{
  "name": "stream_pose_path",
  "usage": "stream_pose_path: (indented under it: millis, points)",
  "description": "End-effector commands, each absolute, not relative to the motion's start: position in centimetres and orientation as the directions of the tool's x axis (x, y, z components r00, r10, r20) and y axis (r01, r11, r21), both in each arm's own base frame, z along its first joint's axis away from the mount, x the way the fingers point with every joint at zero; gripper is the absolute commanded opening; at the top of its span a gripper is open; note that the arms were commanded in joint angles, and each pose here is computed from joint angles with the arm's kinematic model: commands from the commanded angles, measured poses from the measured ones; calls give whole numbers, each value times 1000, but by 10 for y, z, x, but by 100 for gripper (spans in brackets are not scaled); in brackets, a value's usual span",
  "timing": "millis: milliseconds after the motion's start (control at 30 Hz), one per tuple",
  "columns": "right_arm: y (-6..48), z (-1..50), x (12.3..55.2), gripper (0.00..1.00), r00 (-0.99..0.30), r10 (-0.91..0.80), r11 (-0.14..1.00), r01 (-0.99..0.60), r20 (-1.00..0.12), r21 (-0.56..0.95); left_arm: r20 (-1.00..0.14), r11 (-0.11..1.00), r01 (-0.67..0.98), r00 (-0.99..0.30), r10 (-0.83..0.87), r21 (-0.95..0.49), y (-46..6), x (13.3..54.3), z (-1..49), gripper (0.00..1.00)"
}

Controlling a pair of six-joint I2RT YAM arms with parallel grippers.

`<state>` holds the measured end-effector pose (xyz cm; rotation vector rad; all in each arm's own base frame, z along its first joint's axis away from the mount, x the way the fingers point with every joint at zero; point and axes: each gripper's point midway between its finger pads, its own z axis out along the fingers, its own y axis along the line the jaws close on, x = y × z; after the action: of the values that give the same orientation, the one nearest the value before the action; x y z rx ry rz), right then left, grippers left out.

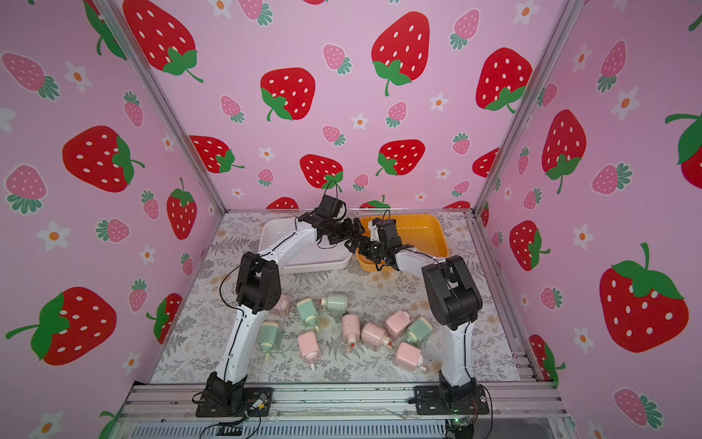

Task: Place the pencil sharpeners by color into the storage box
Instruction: Move the storage box to the center of the board, then adjust the storage box at the center of the board.

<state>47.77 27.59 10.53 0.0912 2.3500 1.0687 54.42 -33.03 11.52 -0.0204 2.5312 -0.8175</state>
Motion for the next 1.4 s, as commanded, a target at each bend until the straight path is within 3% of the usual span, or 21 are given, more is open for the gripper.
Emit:
stream_pose_path:
  millis: [0, 1000, 1367]
  points:
    - [289, 114, 481, 100, -843, 274, 661, -184, -462, 727, -428, 806, 166, -896, -118, -568, -341, 541, 114, 99]
    - [326, 130, 475, 100, -849, 258, 587, -241, -461, 773, -384, 697, 316, -921, 63, -644, -372, 500, 123, 100]
    - [339, 139, 460, 100, -858, 224, 559, -276, -463, 782, -383, 715, 345, -916, 117, -608, -361, 479, 122, 99]
